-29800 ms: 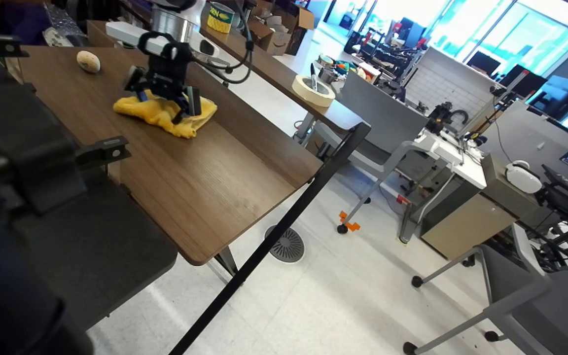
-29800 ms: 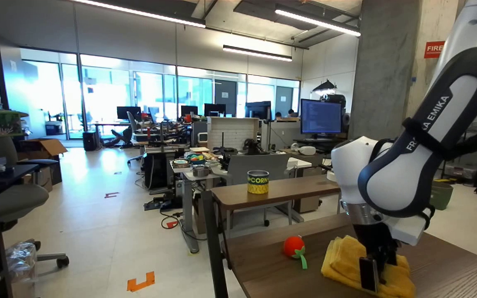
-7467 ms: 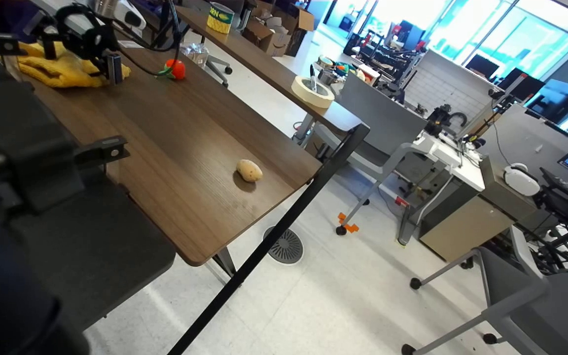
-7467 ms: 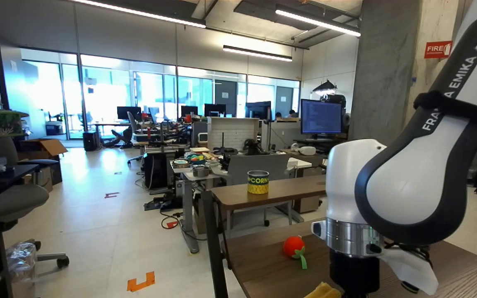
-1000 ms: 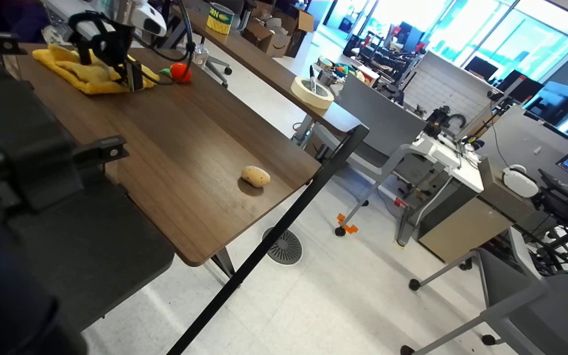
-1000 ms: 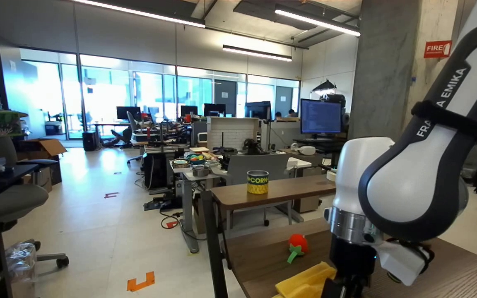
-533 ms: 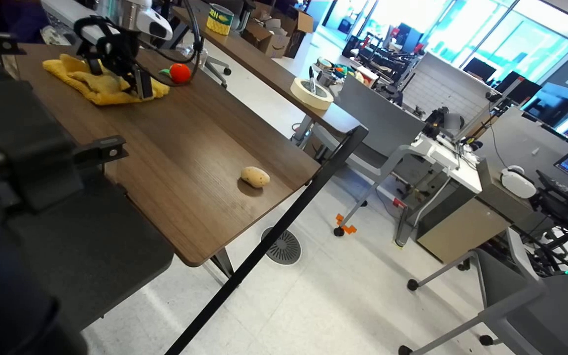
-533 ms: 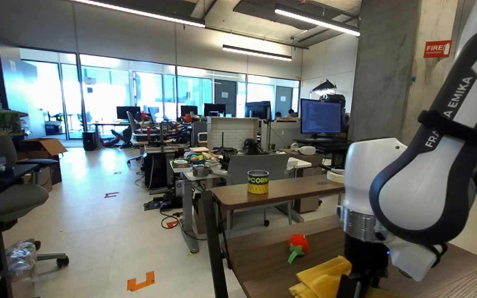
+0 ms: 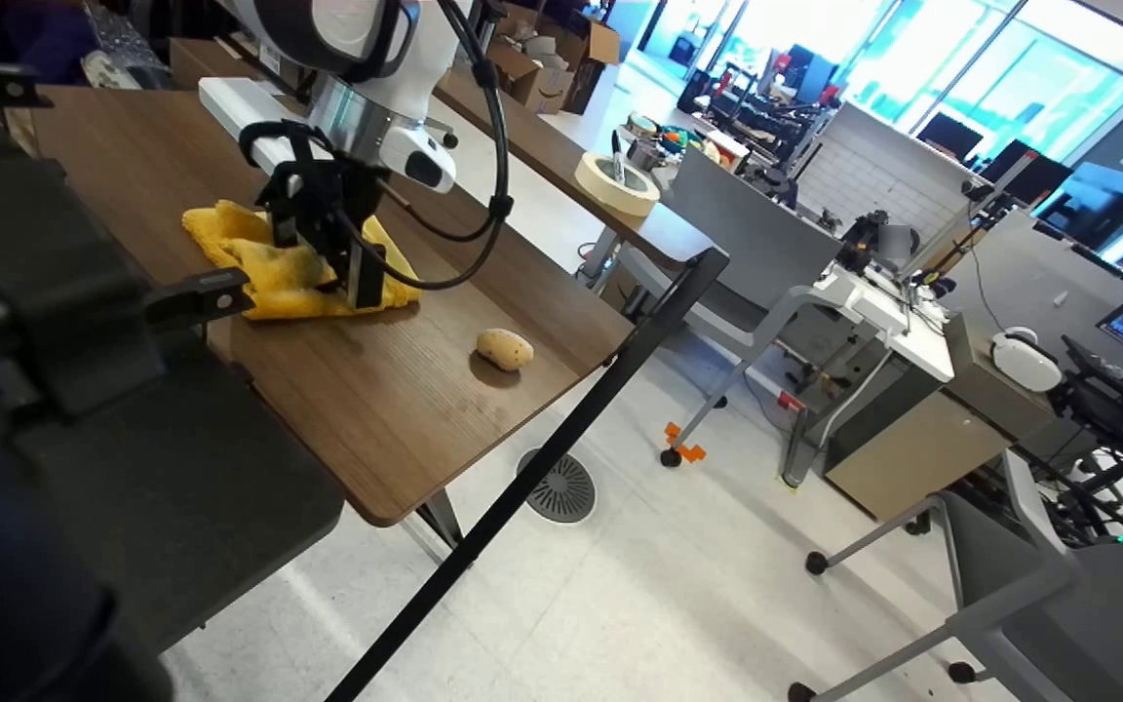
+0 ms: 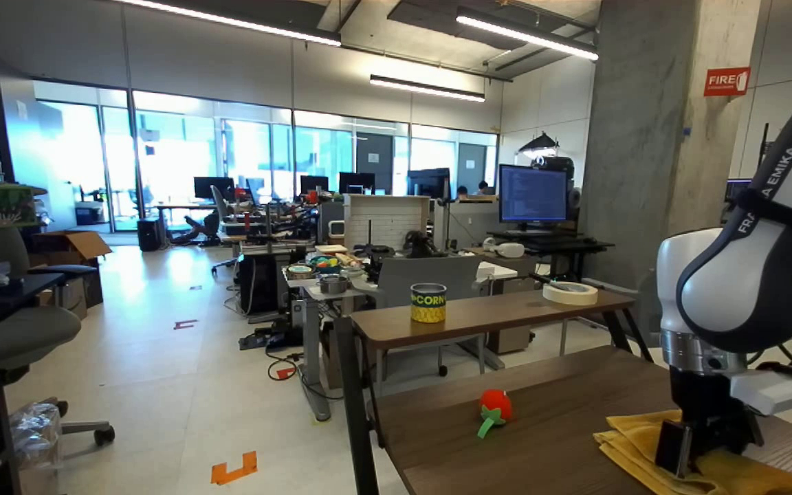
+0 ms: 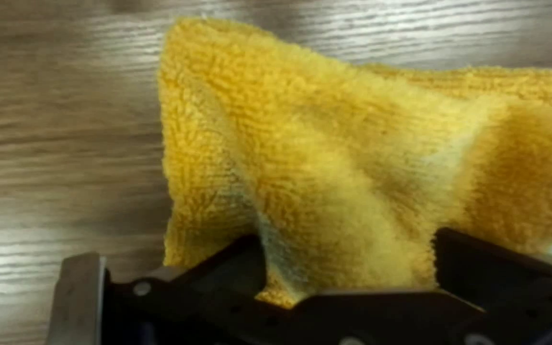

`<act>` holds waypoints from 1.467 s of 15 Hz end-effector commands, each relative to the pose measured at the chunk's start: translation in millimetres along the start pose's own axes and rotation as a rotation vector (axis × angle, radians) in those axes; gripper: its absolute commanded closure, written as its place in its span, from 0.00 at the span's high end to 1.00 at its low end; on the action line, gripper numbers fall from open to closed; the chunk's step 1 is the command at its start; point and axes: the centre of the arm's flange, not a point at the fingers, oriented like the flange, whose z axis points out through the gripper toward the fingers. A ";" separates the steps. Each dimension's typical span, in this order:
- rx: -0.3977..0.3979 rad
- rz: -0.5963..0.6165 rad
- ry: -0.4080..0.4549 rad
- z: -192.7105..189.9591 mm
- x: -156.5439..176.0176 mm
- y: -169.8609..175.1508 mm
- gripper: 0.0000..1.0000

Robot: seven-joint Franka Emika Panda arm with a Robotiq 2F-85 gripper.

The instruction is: Wipe the right side of the table with the towel, move the rose to the left then move the potato to the right and wipe the left side of the table

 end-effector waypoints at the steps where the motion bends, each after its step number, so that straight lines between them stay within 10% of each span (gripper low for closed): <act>1: 0.026 -0.037 -0.074 29.3 -0.1 -14.7 1.00; 8: 0.010 -0.388 -0.006 19.2 -0.1 -175.1 1.00; 11: -0.048 -0.419 0.033 8.4 10.3 -193.7 1.00; 22: -0.019 0.080 0.174 -30.0 53.5 54.7 1.00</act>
